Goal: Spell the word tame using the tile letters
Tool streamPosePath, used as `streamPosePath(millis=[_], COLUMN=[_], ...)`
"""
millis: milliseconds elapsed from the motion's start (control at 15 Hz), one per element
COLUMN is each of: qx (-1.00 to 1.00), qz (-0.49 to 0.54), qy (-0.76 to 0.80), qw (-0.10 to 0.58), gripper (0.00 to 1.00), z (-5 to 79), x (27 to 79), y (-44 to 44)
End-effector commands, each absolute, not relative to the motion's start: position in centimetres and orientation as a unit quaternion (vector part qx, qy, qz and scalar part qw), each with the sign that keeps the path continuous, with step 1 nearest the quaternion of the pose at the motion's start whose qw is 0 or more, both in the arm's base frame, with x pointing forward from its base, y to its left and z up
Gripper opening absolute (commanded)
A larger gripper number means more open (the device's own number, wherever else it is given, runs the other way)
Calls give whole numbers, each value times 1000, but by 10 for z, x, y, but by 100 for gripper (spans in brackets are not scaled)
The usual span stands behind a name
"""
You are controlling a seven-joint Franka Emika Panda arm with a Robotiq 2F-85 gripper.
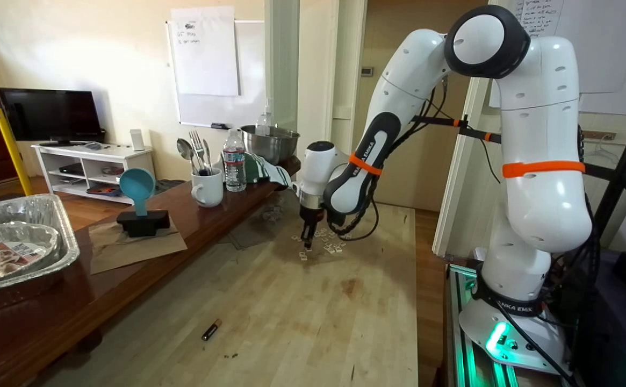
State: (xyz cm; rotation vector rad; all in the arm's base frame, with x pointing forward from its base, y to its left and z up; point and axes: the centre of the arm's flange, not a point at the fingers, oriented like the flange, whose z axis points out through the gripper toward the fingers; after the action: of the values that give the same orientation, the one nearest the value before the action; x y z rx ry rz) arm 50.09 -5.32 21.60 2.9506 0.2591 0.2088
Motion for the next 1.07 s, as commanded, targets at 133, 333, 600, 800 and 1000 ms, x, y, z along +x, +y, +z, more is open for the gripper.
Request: streamPosePath(millis=[133,333,600,800,1000], qx=[993,993,994,994,994], qz=[66,68,68,67,67], qy=[36,13,-8,-18,-22], qw=[93,93,90,88,86], gripper=[0,0,0,0,0], z=[207,207,207,207,207], x=[506,508,509,509,509], y=[-40,-39,-39,-38,-38])
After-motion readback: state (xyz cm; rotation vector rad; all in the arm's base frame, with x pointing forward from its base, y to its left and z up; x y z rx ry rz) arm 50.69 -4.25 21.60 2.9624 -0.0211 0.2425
